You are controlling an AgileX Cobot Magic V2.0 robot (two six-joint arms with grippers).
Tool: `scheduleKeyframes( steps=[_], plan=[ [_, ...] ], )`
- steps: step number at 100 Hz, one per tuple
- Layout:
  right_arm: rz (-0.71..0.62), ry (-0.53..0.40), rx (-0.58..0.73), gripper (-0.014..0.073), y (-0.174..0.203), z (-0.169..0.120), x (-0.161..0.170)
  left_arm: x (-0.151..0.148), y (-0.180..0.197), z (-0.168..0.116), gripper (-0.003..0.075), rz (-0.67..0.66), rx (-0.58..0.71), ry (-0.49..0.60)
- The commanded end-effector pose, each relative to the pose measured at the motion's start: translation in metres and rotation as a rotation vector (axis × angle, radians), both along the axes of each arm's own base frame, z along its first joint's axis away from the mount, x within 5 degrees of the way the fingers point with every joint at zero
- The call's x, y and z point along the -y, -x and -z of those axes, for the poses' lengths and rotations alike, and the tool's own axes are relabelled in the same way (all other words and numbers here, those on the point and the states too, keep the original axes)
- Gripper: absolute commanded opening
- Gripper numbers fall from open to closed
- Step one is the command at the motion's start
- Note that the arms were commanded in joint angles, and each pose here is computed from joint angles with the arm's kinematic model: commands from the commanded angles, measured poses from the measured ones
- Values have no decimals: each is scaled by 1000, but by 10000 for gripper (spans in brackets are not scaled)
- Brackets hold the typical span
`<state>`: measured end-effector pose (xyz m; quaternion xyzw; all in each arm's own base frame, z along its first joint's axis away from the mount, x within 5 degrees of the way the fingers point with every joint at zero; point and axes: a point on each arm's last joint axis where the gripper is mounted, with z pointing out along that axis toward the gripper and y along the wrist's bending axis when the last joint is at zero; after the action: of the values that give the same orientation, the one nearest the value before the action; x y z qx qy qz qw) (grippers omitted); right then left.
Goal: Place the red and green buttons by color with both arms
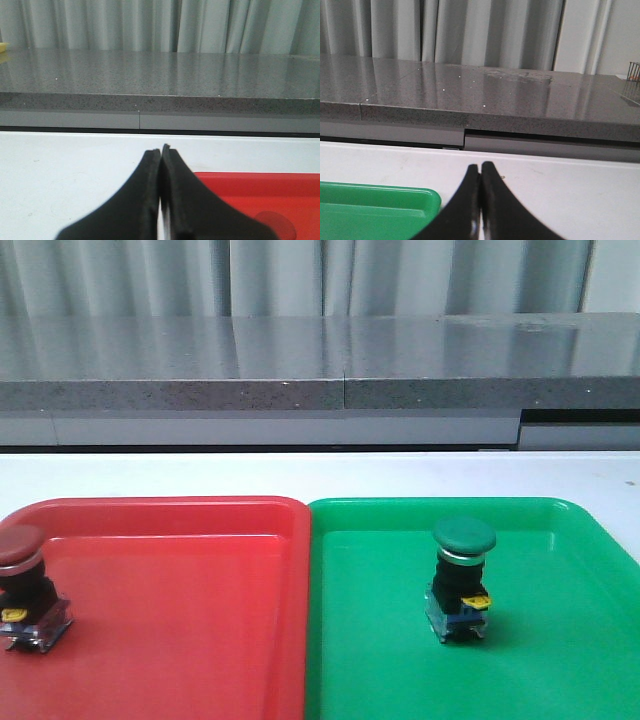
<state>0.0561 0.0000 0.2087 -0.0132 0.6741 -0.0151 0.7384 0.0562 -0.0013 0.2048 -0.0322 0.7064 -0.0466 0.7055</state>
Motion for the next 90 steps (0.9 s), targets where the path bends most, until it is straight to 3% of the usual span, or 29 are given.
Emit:
scheduleKeyframes(
  steps=[1, 30, 90],
  plan=[
    [0, 11, 140, -64, 4, -14, 0, 0, 3, -5, -20, -4, 100, 14],
    [2, 1, 66, -64, 3, -8, 0, 0, 3, -5, -20, -4, 100, 14],
    [2, 1, 63, -64, 3, -7, 0, 0, 3, -5, -20, -4, 100, 14]
  ],
)
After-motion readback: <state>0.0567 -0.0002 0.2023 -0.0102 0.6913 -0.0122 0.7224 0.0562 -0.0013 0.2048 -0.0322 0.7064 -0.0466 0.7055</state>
